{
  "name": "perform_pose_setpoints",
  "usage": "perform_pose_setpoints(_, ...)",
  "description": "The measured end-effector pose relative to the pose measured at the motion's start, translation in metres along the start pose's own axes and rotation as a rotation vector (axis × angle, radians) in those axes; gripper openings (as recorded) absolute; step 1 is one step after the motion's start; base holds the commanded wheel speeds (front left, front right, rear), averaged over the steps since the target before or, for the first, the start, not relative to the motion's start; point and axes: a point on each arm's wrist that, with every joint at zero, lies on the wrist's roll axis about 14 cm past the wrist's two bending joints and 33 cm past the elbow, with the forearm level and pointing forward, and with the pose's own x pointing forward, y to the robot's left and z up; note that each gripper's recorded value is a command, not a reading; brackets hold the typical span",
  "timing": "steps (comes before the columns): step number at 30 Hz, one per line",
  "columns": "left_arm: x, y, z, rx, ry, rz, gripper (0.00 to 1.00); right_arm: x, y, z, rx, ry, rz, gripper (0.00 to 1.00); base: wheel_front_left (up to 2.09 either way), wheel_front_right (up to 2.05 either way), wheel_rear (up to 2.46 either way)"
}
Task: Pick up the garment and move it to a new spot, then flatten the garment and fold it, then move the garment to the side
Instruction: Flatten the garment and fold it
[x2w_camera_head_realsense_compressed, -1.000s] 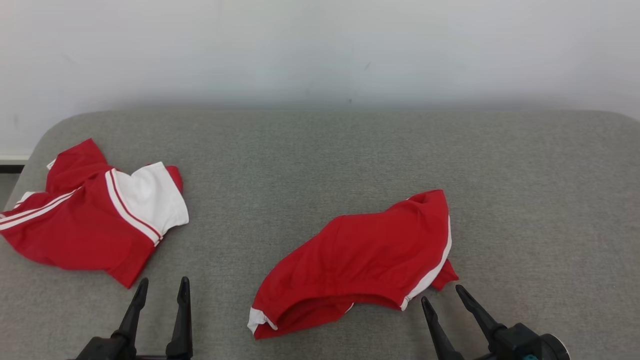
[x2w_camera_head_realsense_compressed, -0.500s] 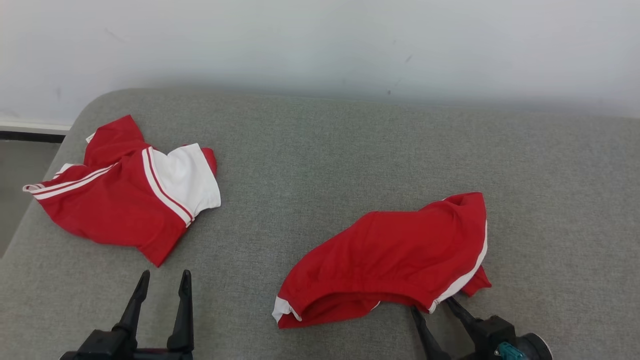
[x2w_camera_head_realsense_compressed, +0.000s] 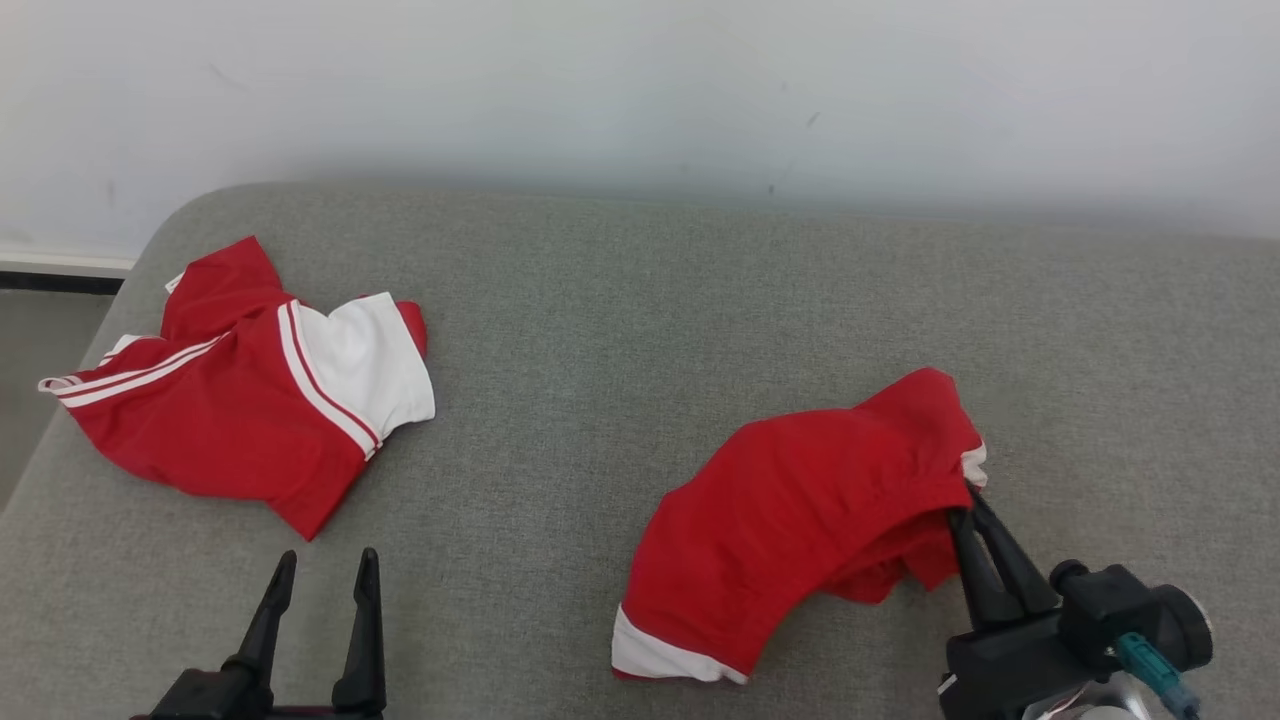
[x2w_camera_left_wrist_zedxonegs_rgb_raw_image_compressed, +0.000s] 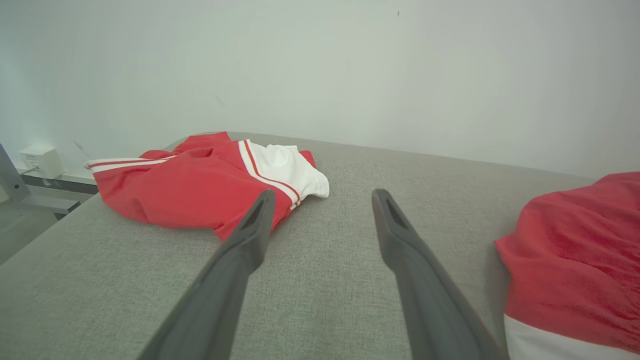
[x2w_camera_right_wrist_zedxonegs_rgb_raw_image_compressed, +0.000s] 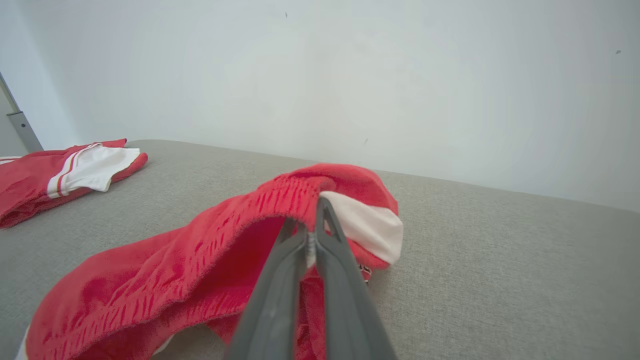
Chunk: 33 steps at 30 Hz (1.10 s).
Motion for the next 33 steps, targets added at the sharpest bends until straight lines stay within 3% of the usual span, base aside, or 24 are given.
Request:
perform_pose_setpoints(9, 0.002, -0.019, 0.004, -0.021, -0.017, -0.047, 1.00, -0.016, -0.061, 0.058, -0.138, -0.145, -0.121, 0.00, 0.00, 0.00, 0.00)
perform_pose_setpoints(15, -0.002, -0.020, 0.008, -0.023, -0.029, -0.046, 1.00, -0.009, -0.074, 0.098, -0.236, -0.235, -0.113, 0.00, 0.00, 0.00, 0.00)
perform_pose_setpoints(19, -0.012, -0.011, 0.008, -0.026, -0.032, -0.015, 1.00, 0.009, -0.045, 0.114, -0.260, -0.282, -0.013, 0.00, 0.00, 0.00, 0.00)
perform_pose_setpoints(33, -0.021, 0.005, 0.008, -0.034, -0.027, 0.045, 1.00, 0.068, 0.138, 0.064, -0.141, -0.145, 0.454, 0.00, 0.00, 0.00, 0.00)
